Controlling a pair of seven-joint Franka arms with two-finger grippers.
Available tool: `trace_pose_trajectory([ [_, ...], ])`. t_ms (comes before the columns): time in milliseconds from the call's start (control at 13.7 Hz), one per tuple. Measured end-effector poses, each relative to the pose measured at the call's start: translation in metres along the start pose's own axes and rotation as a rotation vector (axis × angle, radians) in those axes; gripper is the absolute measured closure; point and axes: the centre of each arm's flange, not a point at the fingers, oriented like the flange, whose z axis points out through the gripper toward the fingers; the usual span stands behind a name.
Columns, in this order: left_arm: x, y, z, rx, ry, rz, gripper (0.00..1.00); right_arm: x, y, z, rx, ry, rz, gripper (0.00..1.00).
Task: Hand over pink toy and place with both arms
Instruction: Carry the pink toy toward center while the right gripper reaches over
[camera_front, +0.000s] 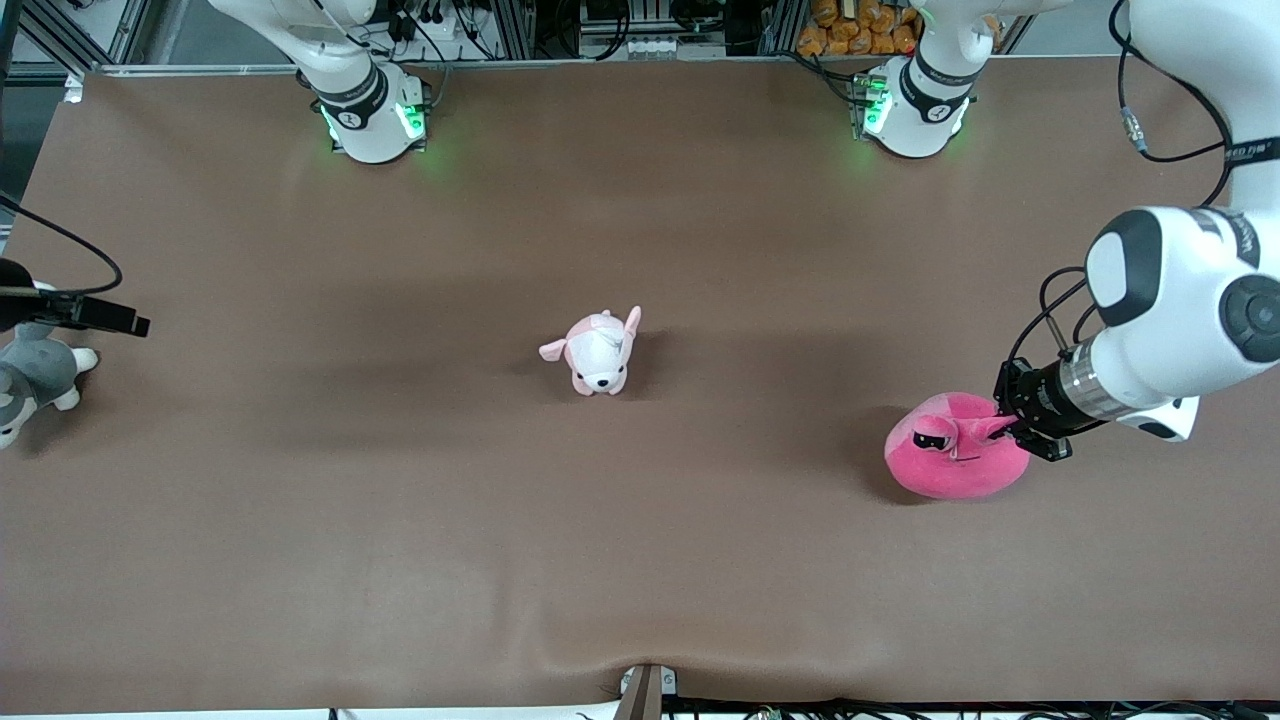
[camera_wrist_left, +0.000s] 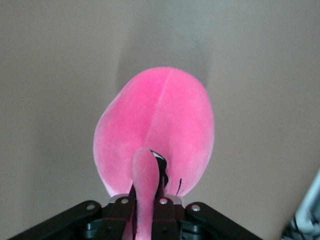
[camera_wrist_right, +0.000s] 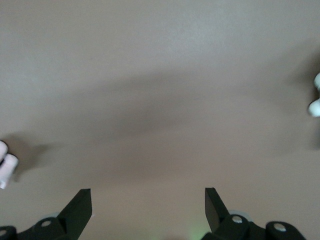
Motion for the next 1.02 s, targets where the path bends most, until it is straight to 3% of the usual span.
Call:
trace_pose_trajectory([
  [219, -0.041, -0.015, -0.040, -0.053, -0.038, 0.068, 0.89, -0.006, -0.010, -0.001, 0.111, -0.057, 0.192, 0.00],
  [511, -0.108, -0.062, -0.070, -0.011, -0.058, 0.123, 0.89, -0.014, -0.061, -0.004, 0.237, -0.135, 0.414, 0.00],
  [1021, -0.249, -0.169, -0.122, -0.054, -0.129, 0.218, 0.89, -0.050, -0.186, -0.008, 0.349, -0.357, 0.731, 0.00],
])
